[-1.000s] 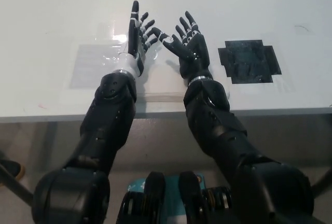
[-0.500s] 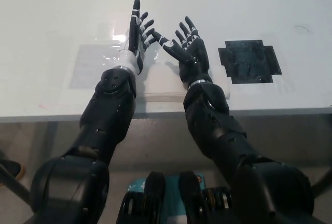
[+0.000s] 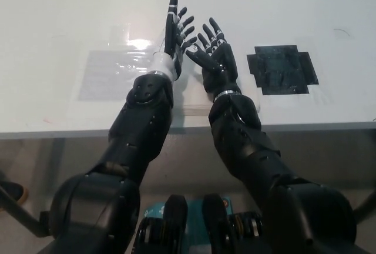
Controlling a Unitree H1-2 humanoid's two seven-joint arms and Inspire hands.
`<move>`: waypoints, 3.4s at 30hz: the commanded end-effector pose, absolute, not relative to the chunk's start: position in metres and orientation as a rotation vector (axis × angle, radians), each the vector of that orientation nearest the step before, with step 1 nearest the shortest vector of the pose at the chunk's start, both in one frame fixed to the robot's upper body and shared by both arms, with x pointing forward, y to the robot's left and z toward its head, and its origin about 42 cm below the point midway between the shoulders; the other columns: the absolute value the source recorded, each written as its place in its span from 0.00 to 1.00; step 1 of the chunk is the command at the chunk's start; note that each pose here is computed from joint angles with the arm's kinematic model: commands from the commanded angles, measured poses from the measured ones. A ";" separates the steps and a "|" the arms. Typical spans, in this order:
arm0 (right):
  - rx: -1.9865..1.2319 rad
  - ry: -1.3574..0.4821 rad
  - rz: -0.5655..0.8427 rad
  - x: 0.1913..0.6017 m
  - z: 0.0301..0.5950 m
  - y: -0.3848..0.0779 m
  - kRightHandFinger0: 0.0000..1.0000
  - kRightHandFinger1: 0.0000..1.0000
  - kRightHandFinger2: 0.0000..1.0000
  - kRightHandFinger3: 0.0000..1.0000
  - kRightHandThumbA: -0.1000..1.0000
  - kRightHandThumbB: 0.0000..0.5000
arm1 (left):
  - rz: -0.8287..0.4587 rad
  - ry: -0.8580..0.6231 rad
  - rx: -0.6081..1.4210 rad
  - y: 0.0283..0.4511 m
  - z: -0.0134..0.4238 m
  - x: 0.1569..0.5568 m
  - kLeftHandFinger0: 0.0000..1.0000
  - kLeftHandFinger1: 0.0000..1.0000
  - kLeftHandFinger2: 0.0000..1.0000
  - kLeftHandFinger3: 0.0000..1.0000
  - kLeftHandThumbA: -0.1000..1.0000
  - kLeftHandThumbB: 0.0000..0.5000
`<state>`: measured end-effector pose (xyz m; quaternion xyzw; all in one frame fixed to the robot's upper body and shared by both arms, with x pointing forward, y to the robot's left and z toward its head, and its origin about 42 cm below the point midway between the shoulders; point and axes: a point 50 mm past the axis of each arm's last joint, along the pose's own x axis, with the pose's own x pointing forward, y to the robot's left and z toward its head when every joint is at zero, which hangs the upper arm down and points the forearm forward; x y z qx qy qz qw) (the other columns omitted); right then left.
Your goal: A stack of napkins is kept in the middle of the table close to the robot and the robot places both its hands sideways on the stack. Then it moves its hands away from each other while pressing down on the napkins to make them smooth
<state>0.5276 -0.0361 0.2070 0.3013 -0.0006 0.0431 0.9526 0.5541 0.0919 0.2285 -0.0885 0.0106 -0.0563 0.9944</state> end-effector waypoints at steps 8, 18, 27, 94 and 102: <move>0.654 0.038 0.053 0.523 0.190 -0.042 1.00 1.00 1.00 1.00 1.00 0.31 | -0.091 0.072 -0.092 0.087 0.190 0.537 1.00 1.00 1.00 1.00 1.00 0.31; 0.591 0.088 0.044 0.514 0.162 -0.059 1.00 1.00 1.00 1.00 1.00 0.32 | -0.073 0.115 -0.152 0.094 0.154 0.520 1.00 1.00 1.00 1.00 1.00 0.43; 0.590 0.098 0.014 0.511 0.149 -0.075 1.00 1.00 1.00 1.00 1.00 0.38 | -0.058 0.102 -0.144 0.114 0.149 0.519 1.00 1.00 1.00 1.00 1.00 0.40; 0.171 -0.938 0.241 0.297 0.301 -0.183 1.00 1.00 1.00 1.00 1.00 0.52 | -0.262 -0.728 0.209 0.218 0.273 0.306 1.00 1.00 1.00 1.00 1.00 0.56; 0.102 -0.902 0.258 0.246 0.261 -0.180 1.00 1.00 1.00 1.00 1.00 0.39 | -0.263 -0.719 0.151 0.224 0.241 0.219 1.00 1.00 1.00 1.00 1.00 0.62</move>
